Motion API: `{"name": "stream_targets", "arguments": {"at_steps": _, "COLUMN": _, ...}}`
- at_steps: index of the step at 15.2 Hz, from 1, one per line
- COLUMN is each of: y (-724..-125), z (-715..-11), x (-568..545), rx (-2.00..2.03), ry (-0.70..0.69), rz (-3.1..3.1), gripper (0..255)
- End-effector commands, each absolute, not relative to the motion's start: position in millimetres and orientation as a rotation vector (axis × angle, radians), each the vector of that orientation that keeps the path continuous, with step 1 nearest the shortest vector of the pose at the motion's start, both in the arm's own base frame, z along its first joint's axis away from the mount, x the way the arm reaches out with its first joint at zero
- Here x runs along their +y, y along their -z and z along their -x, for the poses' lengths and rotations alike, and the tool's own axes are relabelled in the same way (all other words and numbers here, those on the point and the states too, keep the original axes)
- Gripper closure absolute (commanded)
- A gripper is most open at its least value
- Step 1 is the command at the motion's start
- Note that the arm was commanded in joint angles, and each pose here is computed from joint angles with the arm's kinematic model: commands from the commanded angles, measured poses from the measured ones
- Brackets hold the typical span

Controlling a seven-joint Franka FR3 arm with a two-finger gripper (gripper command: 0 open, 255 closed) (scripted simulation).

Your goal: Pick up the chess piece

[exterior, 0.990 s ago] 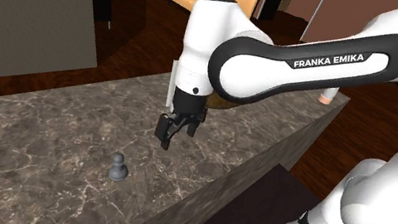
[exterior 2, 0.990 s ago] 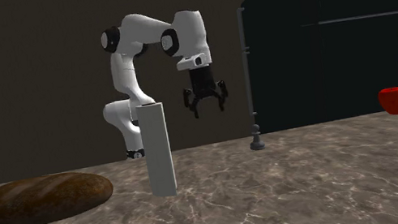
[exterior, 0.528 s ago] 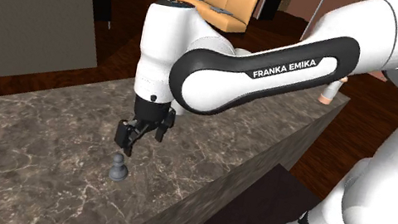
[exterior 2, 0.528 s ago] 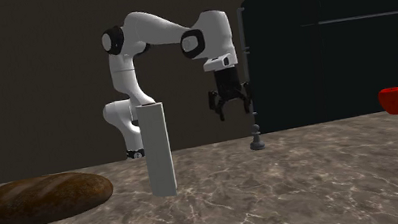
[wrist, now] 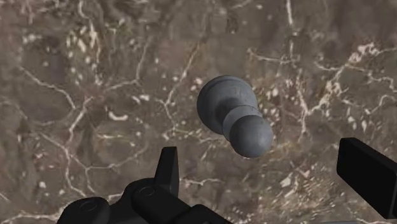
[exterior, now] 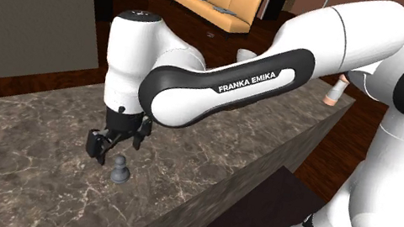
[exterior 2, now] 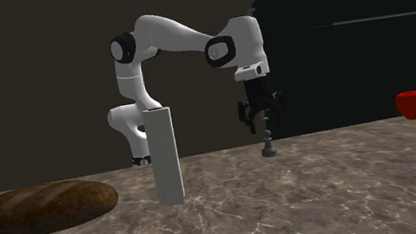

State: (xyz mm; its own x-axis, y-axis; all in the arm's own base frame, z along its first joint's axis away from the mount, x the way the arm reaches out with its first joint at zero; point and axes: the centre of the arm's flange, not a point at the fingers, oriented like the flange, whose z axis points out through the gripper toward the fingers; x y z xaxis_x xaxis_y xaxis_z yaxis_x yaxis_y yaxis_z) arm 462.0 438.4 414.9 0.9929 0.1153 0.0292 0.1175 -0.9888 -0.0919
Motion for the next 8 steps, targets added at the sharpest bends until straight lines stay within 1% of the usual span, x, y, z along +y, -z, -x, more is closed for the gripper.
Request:
{"name": "stream_targets", "arguments": {"at_steps": 1, "y": -404.0, "z": -463.1, "x": 439.1, "rx": -0.178, "ry": 0.038, "rz": 3.042, "gripper": 0}}
{"name": "stream_targets", "arguments": {"at_steps": 5, "y": -390.4, "z": -463.1, "x": 439.1, "rx": -0.178, "ry": 0.038, "rz": 3.042, "gripper": 0}}
{"name": "stream_targets", "arguments": {"at_steps": 6, "y": -389.7, "z": -462.9, "x": 439.1, "rx": -0.178, "ry": 0.038, "rz": 3.042, "gripper": 255}}
{"name": "stream_targets", "arguments": {"at_steps": 8, "y": -389.8, "z": -462.5, "x": 439.0, "rx": -0.178, "ry": 0.038, "rz": 3.042, "gripper": 255}}
